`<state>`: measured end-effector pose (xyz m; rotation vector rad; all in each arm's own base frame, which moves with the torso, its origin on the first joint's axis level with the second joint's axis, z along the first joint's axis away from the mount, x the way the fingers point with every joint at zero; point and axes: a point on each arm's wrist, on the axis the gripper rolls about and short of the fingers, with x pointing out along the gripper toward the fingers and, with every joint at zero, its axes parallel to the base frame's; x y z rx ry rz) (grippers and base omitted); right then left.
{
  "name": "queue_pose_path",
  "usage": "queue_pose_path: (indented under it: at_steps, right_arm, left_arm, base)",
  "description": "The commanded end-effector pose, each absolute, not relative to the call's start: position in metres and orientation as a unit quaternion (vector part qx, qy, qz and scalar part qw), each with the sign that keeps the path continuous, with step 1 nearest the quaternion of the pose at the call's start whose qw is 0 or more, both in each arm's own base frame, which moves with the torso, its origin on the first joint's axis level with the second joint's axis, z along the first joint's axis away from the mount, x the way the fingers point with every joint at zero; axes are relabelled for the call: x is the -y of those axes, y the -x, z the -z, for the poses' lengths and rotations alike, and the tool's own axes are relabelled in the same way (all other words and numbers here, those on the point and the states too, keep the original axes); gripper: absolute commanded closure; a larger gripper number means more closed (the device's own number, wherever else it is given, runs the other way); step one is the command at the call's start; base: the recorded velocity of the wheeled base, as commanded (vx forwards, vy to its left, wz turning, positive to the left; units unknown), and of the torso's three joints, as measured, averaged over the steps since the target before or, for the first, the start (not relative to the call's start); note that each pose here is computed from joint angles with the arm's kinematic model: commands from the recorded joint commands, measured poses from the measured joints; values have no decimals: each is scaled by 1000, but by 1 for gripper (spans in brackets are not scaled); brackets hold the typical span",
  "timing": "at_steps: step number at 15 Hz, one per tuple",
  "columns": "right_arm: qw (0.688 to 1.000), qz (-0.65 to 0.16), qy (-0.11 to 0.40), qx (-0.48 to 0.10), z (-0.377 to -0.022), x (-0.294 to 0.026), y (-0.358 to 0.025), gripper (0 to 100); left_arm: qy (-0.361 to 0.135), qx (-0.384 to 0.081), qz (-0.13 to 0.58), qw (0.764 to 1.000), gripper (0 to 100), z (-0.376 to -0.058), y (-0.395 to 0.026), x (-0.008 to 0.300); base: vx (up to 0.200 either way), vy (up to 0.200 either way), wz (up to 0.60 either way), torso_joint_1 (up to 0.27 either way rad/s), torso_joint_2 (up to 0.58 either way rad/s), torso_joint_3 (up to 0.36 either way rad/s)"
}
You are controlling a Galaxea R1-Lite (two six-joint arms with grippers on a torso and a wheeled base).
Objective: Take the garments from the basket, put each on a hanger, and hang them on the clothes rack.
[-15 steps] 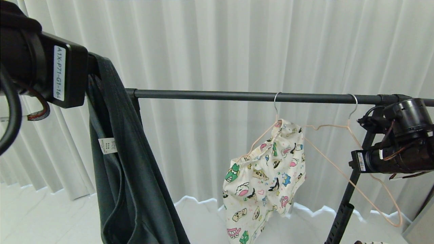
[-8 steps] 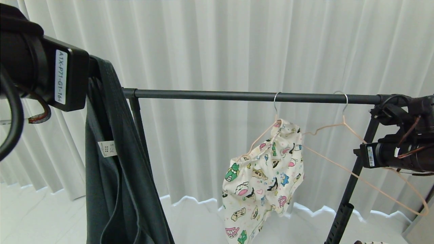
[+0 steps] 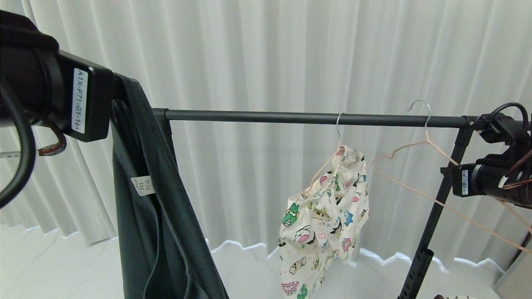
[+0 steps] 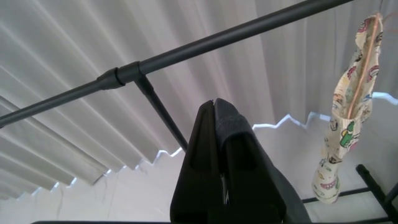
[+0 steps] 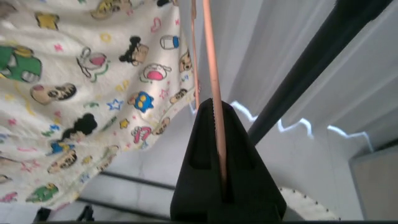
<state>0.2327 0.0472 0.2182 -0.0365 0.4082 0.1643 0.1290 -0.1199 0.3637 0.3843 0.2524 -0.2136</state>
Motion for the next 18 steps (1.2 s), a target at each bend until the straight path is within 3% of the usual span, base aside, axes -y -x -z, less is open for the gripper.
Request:
queue_pose_path:
  at_steps: [1,5,9,13,18]
  right_arm:
    - [980,-82,16,-182,-223,-46,-226,100]
    - [987,-85,9,-133,-229,-42,-205,100]
    - [988,-116,2,-99,-225,-33,-155,100]
    - [989,-140,7,-55,-229,-27,-121,100]
    - [987,-143,56,-55,-197,-20,-86,100]
  left_arm:
    - [-190,-126,105,968,100,-363,-129,120]
    - [-190,-128,104,968,100,-362,-130,120]
    - [-203,-144,91,964,100,-351,-131,118]
    - [-207,-152,73,964,100,-347,-135,116]
    - [-221,-193,26,956,100,-325,-150,104]
  base:
    - [0,0,0,0,0,0]
    - [0,0,0,0,0,0]
    - [0,0,0,0,0,0]
    - [-200,0,0,7,2,4]
    - [-200,0,0,-7,3,6]
